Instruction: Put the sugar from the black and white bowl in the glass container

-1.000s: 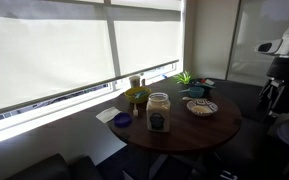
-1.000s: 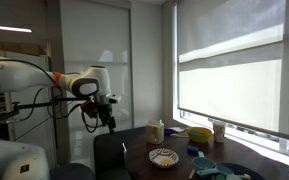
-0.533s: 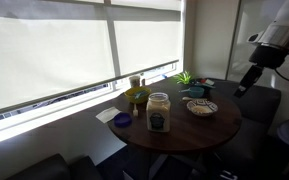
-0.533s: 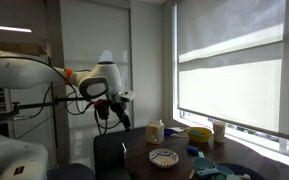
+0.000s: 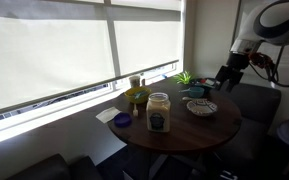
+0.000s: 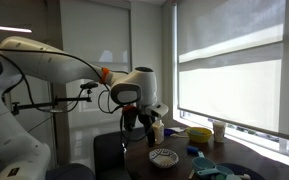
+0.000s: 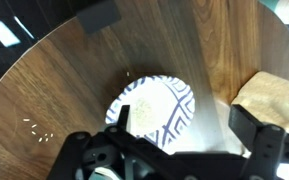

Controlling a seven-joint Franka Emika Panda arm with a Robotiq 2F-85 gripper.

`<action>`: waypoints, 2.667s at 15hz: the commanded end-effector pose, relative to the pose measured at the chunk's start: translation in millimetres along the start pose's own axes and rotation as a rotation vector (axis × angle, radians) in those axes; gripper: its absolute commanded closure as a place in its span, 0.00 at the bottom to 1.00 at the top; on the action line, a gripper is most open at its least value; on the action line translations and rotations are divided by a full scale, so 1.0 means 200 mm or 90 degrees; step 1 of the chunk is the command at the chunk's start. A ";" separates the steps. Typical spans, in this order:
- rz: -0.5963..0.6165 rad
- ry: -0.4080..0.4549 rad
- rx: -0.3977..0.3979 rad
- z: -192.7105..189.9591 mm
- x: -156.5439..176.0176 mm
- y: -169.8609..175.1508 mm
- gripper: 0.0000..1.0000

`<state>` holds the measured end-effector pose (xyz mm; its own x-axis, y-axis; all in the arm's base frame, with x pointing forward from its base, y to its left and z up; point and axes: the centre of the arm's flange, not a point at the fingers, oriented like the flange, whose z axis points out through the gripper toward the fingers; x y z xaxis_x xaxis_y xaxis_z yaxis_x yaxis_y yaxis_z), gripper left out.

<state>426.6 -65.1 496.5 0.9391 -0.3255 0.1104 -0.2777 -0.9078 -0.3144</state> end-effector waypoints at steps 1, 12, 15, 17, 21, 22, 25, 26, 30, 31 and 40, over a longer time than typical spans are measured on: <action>0.050 -0.037 -0.036 0.07 0.29 0.11 0.00; 0.037 -0.054 -0.089 0.20 0.35 0.27 0.00; 0.036 -0.054 -0.090 0.20 0.35 0.27 0.00; 0.032 -0.042 -0.075 0.20 0.35 0.27 0.00; 0.026 -0.053 -0.024 0.33 0.37 0.35 0.00; 0.028 -0.057 -0.020 0.35 0.37 0.37 0.00; 0.005 -0.035 0.017 0.43 0.38 0.41 0.01; -0.004 -0.026 0.030 0.45 0.38 0.42 0.06; -0.028 -0.019 0.061 0.51 0.38 0.40 0.44; -0.034 -0.021 0.066 0.53 0.38 0.40 0.53; -0.058 -0.019 0.062 0.51 0.38 0.39 1.00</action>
<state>496.5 -134.0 380.9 0.9678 -0.2365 0.0859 -0.1855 -0.9015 -0.3911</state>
